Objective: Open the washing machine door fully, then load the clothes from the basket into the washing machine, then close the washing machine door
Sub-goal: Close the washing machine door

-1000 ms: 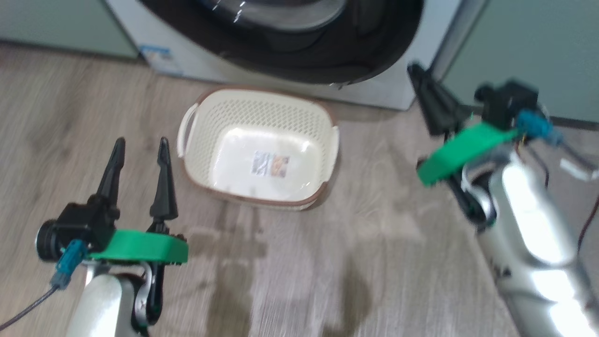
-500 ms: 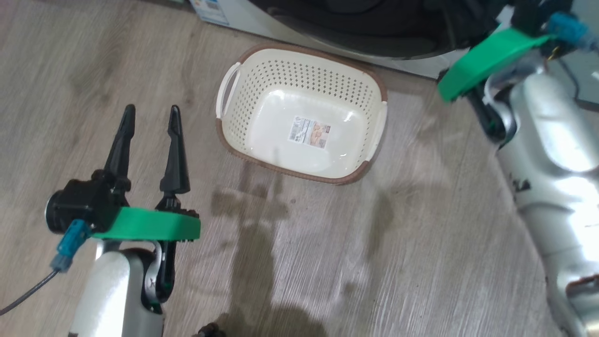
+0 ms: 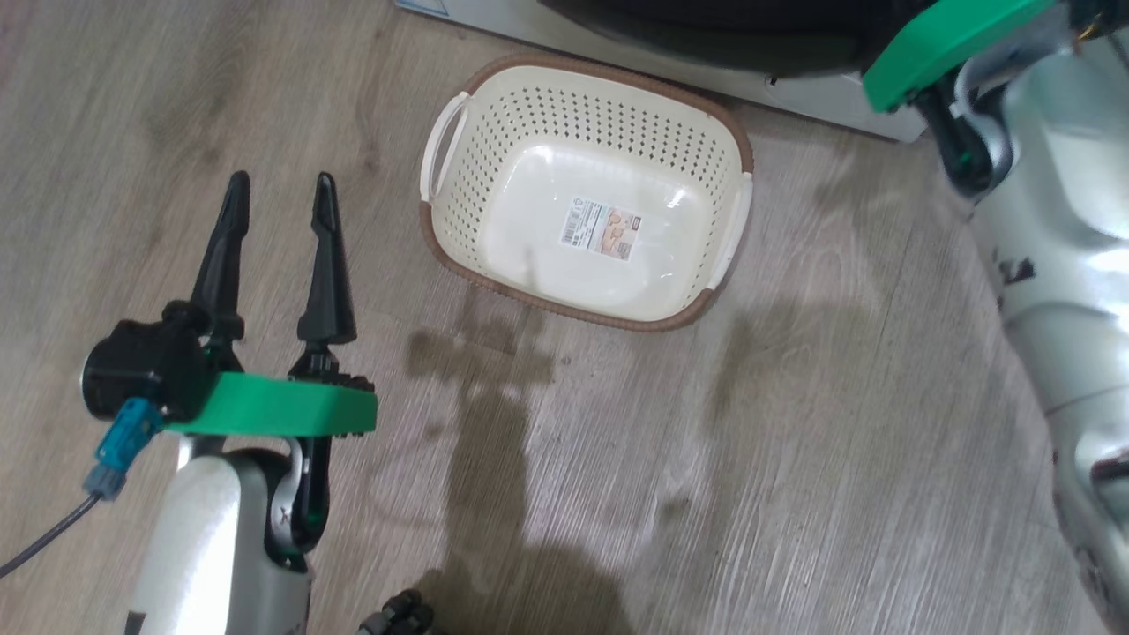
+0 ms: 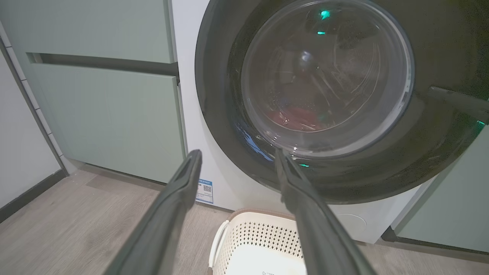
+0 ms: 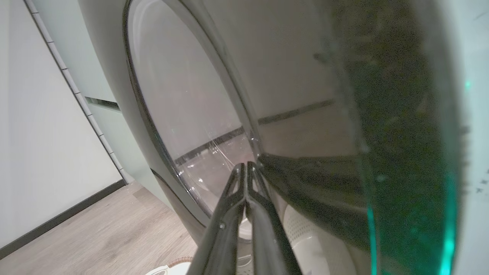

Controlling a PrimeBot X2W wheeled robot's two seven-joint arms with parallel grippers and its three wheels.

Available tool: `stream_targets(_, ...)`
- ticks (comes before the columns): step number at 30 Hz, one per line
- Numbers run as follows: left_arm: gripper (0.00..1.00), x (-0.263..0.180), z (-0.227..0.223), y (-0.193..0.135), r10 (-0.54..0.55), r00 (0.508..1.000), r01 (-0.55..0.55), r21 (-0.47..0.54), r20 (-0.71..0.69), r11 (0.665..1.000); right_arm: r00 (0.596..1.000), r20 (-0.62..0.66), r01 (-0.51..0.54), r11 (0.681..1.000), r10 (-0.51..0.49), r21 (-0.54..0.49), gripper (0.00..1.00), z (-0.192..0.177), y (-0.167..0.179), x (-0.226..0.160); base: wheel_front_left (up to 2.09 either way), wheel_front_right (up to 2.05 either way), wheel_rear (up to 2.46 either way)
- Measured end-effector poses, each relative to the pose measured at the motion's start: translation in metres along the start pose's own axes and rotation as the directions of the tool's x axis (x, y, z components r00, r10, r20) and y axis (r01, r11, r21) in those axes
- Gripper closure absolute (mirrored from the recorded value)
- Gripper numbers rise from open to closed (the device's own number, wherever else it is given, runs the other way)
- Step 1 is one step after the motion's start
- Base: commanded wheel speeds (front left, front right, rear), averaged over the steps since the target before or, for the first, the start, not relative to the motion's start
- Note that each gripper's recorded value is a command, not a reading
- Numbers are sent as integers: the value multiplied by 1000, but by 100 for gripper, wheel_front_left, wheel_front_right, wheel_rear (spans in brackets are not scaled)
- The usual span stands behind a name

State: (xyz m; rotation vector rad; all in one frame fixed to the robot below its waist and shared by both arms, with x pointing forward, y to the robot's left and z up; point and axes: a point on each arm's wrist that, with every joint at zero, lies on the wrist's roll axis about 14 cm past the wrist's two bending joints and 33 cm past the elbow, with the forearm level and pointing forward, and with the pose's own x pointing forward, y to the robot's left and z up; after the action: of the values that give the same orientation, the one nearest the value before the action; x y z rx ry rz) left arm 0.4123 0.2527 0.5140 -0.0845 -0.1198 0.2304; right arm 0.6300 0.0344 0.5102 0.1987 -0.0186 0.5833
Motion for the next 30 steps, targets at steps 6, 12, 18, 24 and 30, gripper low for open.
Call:
stream_targets(6, 0, 2, -4, 0, -6, 1000, 6, 12, -9, 1000, 997, 9, 71, 997, -71, 10, 100, 9, -29, 13, 0, 0, 0)
stream_targets(12, 0, 7, -4, -1, -9, 1000, 9, 14, -5, 1000, 994, 16, 106, 994, -106, -4, 100, 13, -45, 20, 0, 0, 0)
stream_targets(18, 0, 9, -5, -3, -13, 1000, 13, 11, -4, 1000, 994, 4, 113, 994, -113, 3, 100, 9, -45, 19, 0, 0, 0)
stream_targets(24, 0, 8, -2, -8, -25, 1000, 25, 0, 2, 1000, 995, 18, 98, 995, -98, -9, 100, 20, -33, 13, 0, 0, 0)
stream_targets(30, 0, 2, 1, -14, -46, 999, 46, -5, 3, 999, 997, 1, 73, 996, -73, 51, 0, 6, -10, -23, 0, 0, 0)
